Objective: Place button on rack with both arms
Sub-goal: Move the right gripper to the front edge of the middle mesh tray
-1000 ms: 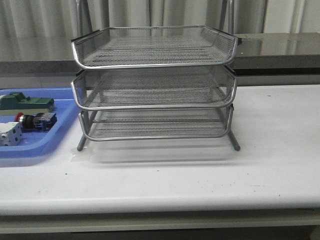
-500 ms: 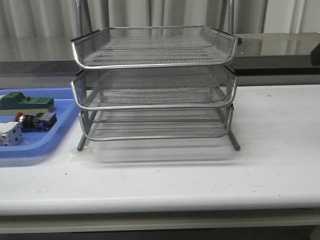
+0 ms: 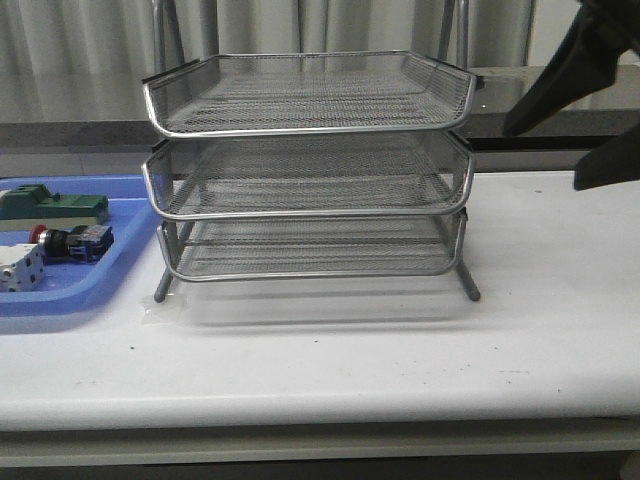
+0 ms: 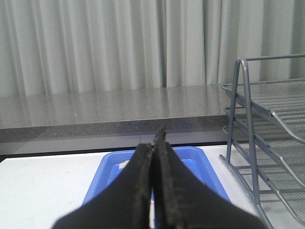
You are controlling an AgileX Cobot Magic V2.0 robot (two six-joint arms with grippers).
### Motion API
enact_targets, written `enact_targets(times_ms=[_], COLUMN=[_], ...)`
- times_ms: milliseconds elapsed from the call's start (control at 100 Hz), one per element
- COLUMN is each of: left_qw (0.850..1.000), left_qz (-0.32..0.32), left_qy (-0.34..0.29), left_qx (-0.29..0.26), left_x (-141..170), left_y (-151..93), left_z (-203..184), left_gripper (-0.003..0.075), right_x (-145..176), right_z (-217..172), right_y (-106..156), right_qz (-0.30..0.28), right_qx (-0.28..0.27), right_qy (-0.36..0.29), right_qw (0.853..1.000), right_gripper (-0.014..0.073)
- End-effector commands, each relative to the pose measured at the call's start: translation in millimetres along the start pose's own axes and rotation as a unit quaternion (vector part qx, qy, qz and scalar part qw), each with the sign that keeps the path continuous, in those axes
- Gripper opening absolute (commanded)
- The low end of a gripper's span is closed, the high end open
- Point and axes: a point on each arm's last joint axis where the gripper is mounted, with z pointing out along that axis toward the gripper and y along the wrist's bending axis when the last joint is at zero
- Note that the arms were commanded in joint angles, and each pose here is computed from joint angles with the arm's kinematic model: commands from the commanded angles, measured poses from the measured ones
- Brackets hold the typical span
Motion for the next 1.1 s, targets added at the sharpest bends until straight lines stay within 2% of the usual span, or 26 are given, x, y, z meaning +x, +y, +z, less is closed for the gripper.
enact_targets(times_ms=[0, 310, 560, 840, 1090], left_qw=[0.999, 0.999, 0.999, 0.999, 0.999], left_qz=[-0.009, -0.009, -0.009, -0.009, -0.009], left_qy=[-0.040, -0.040, -0.040, -0.040, -0.040], left_qx=[-0.001, -0.001, -0.001, -0.001, -0.001], left_x=[2.0, 2.0, 2.0, 2.0, 2.0], left_y=[0.3, 0.3, 0.3, 0.3, 0.3], left_z=[-2.8, -2.8, -2.8, -2.8, -2.8], left_gripper=[-0.0020, -0.0020, -0.0020, -0.0020, -0.0020], right_x=[-11.7, -9.5, -15.6, -11.0, -14.2], right_z=[8.3, 45.7, 59.5, 83.4, 99.1], right_y=[7.5, -3.0, 4.9, 0.3, 4.8], right_qz=[0.009, 0.021, 0.033, 0.065, 0.054], right_qx=[-0.015, -0.010, -0.059, -0.092, -0.120], right_qy=[-0.035, -0.006, -0.009, 0.010, 0.032], right_qw=[0.999, 1.000, 0.998, 0.994, 0.991], right_gripper=[0.0463, 0.0463, 0.0463, 0.0463, 0.0463])
